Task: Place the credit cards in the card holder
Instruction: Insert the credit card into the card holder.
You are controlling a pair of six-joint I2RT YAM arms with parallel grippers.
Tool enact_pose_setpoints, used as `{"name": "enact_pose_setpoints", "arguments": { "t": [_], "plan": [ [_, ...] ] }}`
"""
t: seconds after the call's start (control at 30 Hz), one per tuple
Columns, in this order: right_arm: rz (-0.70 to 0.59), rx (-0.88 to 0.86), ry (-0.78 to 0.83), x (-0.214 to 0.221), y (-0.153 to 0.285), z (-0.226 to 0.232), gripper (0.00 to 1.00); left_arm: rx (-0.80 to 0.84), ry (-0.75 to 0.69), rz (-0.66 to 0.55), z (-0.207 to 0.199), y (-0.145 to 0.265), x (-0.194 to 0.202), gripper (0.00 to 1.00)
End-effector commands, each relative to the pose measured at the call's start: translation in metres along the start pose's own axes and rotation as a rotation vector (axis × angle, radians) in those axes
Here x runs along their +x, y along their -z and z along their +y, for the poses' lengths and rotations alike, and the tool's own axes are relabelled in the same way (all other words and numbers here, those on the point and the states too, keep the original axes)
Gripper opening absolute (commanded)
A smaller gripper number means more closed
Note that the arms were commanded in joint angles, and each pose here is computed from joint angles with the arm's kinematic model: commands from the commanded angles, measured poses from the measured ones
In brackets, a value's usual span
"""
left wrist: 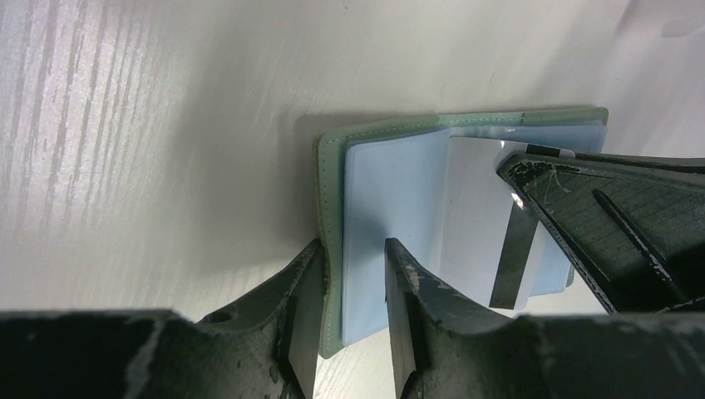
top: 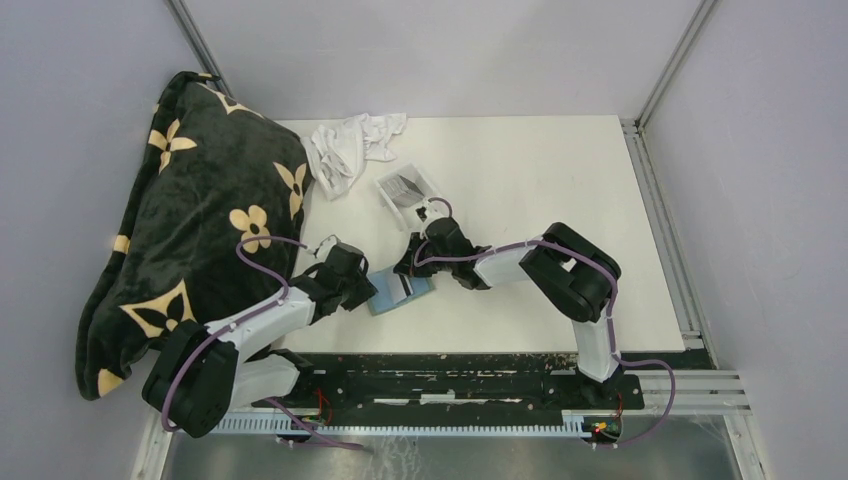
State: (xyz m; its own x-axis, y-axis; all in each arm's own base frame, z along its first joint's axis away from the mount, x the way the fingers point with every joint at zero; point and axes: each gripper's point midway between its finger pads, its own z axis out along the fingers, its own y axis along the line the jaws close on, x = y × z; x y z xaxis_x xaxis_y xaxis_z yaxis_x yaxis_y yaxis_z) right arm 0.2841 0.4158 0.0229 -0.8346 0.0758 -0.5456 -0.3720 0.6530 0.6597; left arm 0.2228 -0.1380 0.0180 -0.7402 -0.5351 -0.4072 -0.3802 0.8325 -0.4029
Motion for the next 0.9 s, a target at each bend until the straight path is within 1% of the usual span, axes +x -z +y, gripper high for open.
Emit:
{"name": "enact_pose_setpoints", "arguments": {
  "t": [0.0,0.23,0.53,0.87],
  "plan": [
    [0.169,0.139,0.008,0.066,0.003,-0.043,0.01,-0.114,-0.017,0.075,0.031,0.004,0.02,0.4],
    [0.202,0.132,0.016,0.077,0.005,-0.04,0.01,-0.131,-0.014,0.07,0.033,0.001,0.019,0.33],
    [0.22,0.121,0.01,0.087,0.01,-0.043,0.01,-0.155,-0.034,0.08,0.033,-0.006,0.019,0.33],
    [0.217,0.127,0.017,0.083,0.009,-0.042,0.01,-0.13,-0.067,0.104,0.018,-0.019,0.017,0.32]
  ]
}}
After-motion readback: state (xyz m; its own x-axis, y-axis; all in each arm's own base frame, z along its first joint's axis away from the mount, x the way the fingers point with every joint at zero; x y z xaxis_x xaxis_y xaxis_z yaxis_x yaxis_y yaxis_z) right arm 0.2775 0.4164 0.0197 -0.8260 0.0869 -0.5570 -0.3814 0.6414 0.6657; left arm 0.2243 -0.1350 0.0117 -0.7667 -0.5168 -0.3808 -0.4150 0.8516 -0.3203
